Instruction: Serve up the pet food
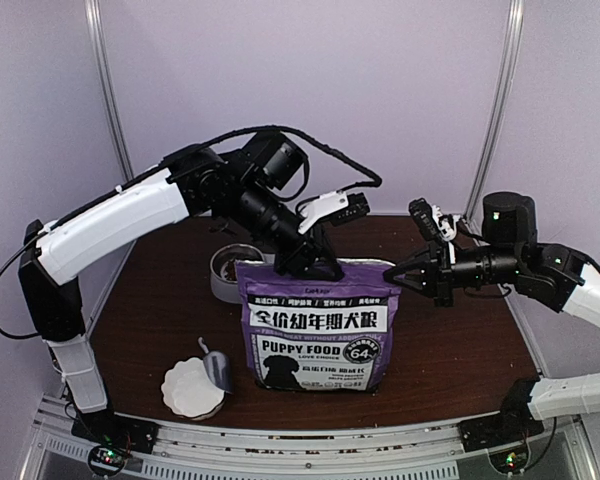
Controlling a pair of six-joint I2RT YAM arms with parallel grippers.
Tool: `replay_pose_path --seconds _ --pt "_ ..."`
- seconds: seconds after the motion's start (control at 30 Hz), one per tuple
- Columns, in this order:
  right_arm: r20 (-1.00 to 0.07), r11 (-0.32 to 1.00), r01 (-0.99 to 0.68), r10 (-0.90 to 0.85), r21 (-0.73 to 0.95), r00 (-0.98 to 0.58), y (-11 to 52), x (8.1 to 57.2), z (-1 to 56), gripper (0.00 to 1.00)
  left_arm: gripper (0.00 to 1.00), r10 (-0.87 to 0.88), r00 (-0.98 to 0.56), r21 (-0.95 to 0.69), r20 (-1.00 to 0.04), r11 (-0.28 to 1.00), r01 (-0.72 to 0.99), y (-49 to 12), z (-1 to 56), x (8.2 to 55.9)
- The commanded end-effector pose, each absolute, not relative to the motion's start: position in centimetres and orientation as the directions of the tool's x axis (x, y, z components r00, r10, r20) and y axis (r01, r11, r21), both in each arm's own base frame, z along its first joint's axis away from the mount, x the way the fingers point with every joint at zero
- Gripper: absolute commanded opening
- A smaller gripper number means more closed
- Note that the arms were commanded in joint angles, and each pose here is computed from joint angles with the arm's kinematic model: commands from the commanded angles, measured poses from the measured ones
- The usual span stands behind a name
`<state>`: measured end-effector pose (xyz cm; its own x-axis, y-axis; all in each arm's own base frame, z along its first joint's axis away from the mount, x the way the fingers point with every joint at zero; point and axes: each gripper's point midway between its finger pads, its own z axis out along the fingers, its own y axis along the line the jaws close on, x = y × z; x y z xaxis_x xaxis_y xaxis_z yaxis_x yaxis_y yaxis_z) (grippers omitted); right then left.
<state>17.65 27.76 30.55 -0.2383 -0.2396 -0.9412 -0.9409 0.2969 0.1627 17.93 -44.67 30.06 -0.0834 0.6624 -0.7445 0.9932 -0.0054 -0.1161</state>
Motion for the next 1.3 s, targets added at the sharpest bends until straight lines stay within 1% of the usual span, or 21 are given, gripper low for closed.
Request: replay_pose_path --seconds 0.0,0.07,0.2,0.23,0.3,0.33,0.47,0.5,0.57,0.63,0.7,0.73,0.8,0.87,0.93,1.0,1.13,1.27 --pt "-0.963 0.270 -0.954 -0.191 0.133 -0.188 28.2 17.3 32.1 0.00 0.20 0.554 -0.050 -0.107 -0.831 -0.072 0.992 -47.3 32.8 17.3" --pt "-0.963 0.270 -0.954 -0.192 0.133 -0.189 28.2 17.4 32.1 0.00 0.25 0.533 -0.048 -0.108 -0.845 -0.081 0.991 -47.9 33.2 17.2" --pt "-0.963 0.274 -0.953 -0.193 0.132 -0.189 28.2 17.4 32.0 0.00 0.24 0.500 -0.057 -0.121 -0.864 -0.096 0.988 -49.0 33.5 17.1" --pt "-0.963 0.276 -0.952 -0.192 0.131 -0.189 28.2 17.5 32.0 0.00 0.20 0.496 -0.058 -0.123 -0.867 -0.099 0.988 -49.2 33.5 17.1" --pt "-0.963 0.283 -0.950 -0.193 0.129 -0.188 28.1 17.5 32.0 0.00 0.05 0.494 -0.061 -0.130 -0.867 -0.106 0.986 -49.4 33.4 17.0" --pt "-0.963 0.290 -0.949 -0.193 0.127 -0.187 28.0 17.6 32.0 0.00 0.00 0.494 -0.060 -0.129 -0.867 -0.107 0.986 -49.5 33.3 17.0" --pt "-0.965 0.354 -0.928 -0.183 0.114 -0.188 27.4 18.4 31.9 0.00 0.00 0.497 -0.056 -0.115 -0.866 -0.088 0.989 -49.4 33.3 17.3" --pt "-0.966 0.392 -0.913 -0.176 0.110 -0.192 27.0 19.0 32.0 0.00 0.03 0.497 -0.056 -0.107 -0.866 -0.074 0.992 -49.3 33.4 17.5" --pt "-0.968 0.494 -0.864 -0.159 0.092 -0.194 25.7 20.3 32.2 0.00 0.28 0.477 -0.048 -0.069 -0.877 -0.026 0.997 -49.0 34.2 18.4" --pt "-0.968 0.626 -0.776 -0.143 0.074 -0.208 23.8 22.3 32.3 0.00 0.47 0.439 -0.053 -0.037 -0.897 0.045 0.998 -48.4 35.3 19.5" --pt "-0.963 0.748 -0.660 -0.127 0.065 -0.239 21.3 24.3 32.2 0.00 0.61 0.372 -0.067 -0.020 -0.926 0.127 0.992 -47.2 36.8 21.0" --pt "-0.960 0.806 -0.588 -0.113 0.063 -0.258 19.8 25.3 32.2 0.00 0.65 0.334 -0.072 -0.017 -0.940 0.165 0.986 -46.3 37.6 21.8" --pt "-0.951 0.897 -0.439 -0.089 0.052 -0.295 16.6 27.2 32.1 0.00 0.72 0.267 -0.091 -0.024 -0.959 0.244 0.969 -44.1 38.9 23.3" --pt "-0.948 0.956 -0.290 -0.055 0.040 -0.314 13.5 28.6 32.4 0.00 0.74 0.223 -0.122 -0.043 -0.967 0.329 0.943 -41.6 39.2 25.1" --pt "-0.945 0.987 -0.153 -0.004 0.049 -0.326 10.5 29.8 32.5 0.00 0.75 0.173 -0.162 -0.077 -0.971 0.418 0.905 -38.4 39.6 26.9" --pt "-0.945 0.995 -0.041 0.069 0.087 -0.319 7.9 30.8 32.8 0.00 0.76 0.140 -0.217 -0.116 -0.966 0.516 0.849 -35.0 38.5 29.1" --pt "-0.950 0.978 0.126 0.193 0.166 -0.246 3.8 32.3 33.7 0.00 0.80 0.088 -0.293 -0.140 -0.952 0.726 0.673 -26.9 35.9 32.9" --pt "-0.948 0.958 0.216 0.234 0.187 -0.215 1.7 33.1 33.3 0.00 0.82 0.002 -0.320 -0.177 -0.947 0.830 0.529 -20.0 34.1 33.8"
